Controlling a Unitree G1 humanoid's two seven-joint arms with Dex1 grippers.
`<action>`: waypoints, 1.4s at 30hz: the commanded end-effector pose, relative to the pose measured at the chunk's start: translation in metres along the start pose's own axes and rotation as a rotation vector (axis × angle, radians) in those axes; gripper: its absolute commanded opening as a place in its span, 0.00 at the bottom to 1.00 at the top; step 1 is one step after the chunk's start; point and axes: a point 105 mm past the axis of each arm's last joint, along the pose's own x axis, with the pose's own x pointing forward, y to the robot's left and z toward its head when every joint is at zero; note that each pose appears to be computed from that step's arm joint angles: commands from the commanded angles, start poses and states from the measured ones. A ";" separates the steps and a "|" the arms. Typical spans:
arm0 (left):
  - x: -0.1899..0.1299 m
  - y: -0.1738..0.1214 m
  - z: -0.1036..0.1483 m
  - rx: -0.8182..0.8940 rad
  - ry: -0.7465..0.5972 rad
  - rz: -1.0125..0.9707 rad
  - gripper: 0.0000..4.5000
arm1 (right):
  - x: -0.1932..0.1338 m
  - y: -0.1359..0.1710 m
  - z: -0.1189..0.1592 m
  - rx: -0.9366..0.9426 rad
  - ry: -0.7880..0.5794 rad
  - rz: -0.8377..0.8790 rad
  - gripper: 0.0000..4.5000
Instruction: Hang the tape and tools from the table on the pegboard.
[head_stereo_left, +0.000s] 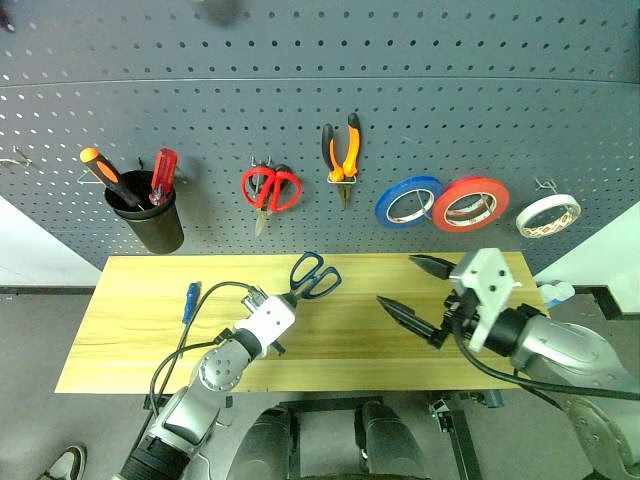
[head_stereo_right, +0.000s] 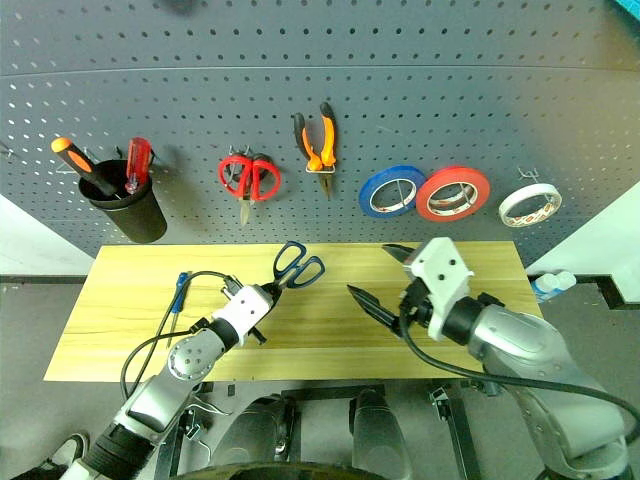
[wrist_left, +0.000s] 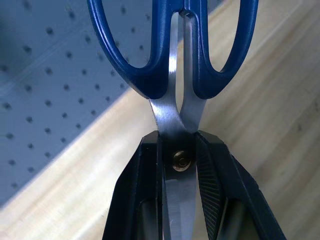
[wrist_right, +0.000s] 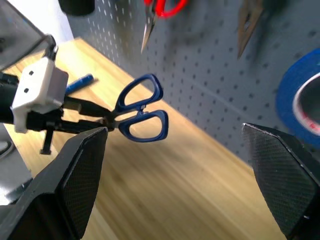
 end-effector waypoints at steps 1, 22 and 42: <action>0.000 0.009 0.020 0.054 -0.116 0.038 0.14 | -0.014 0.002 0.020 -0.059 -0.077 0.017 1.00; -0.055 0.060 0.087 0.137 -0.538 0.423 0.14 | -0.009 -0.009 0.009 -0.079 -0.053 0.033 1.00; -0.031 0.072 0.072 -0.084 -0.413 0.499 0.14 | -0.008 -0.015 0.009 -0.098 -0.046 0.049 1.00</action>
